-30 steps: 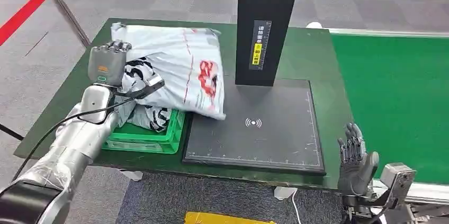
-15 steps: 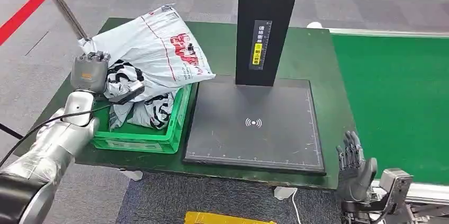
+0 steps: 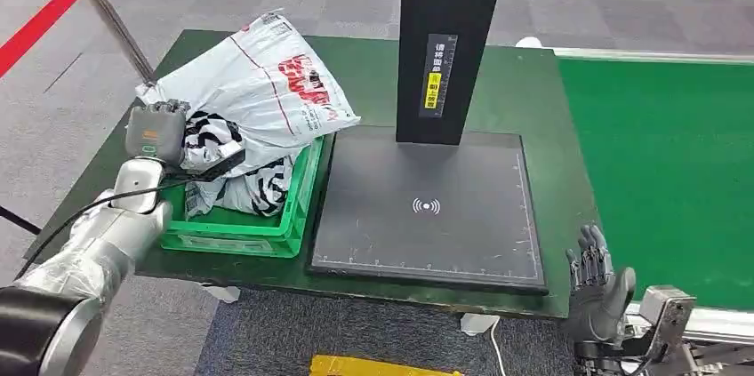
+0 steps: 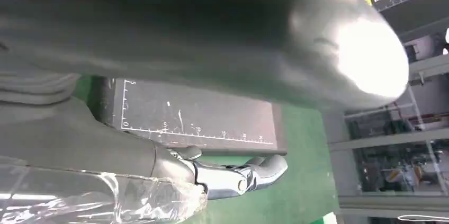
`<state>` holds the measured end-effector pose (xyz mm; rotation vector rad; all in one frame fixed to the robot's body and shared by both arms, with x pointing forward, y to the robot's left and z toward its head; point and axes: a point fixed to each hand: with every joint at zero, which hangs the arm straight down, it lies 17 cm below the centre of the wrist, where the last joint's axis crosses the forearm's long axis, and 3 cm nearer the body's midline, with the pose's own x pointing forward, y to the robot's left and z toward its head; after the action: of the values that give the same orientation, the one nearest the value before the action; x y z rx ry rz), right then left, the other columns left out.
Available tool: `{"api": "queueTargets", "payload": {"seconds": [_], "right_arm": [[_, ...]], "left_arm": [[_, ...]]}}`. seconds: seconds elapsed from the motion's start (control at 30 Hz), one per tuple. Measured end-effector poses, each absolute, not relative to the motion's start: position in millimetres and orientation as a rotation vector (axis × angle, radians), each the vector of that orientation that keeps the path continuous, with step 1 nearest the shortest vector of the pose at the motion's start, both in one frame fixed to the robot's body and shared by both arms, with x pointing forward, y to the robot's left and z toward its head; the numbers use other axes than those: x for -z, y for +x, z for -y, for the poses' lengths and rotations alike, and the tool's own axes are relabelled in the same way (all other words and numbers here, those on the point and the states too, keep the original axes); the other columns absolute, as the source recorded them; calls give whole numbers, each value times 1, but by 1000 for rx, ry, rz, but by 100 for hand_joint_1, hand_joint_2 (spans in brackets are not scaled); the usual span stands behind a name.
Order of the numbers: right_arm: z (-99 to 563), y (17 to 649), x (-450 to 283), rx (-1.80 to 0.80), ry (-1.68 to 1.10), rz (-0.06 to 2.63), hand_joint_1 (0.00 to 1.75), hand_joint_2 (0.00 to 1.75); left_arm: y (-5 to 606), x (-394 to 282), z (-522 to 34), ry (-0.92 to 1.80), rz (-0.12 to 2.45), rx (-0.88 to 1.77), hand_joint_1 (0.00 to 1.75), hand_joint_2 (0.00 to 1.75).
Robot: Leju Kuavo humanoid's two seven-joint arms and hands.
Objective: Moved the parcel from conveyor to table for the left to box.
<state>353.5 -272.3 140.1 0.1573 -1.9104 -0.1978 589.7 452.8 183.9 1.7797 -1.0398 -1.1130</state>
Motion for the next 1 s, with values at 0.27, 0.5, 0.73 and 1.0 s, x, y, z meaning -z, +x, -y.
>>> {"api": "queueTargets", "payload": {"seconds": [0.27,0.5,0.73,1.0], "right_arm": [[275,356,-140,193,156,1904,0,0],[276,356,-141,188,154,1906,0,0],[277,356,-139,189,156,1899,0,0],[276,352,-135,188,157,1888,0,0]], "left_arm": [[586,-161,-440,1718,1021,1119,175,175],[586,-156,-439,1704,1016,1118,175,175],[582,-147,-441,1674,1006,1105,175,175],[569,-120,-442,1630,985,1101,175,175]]}}
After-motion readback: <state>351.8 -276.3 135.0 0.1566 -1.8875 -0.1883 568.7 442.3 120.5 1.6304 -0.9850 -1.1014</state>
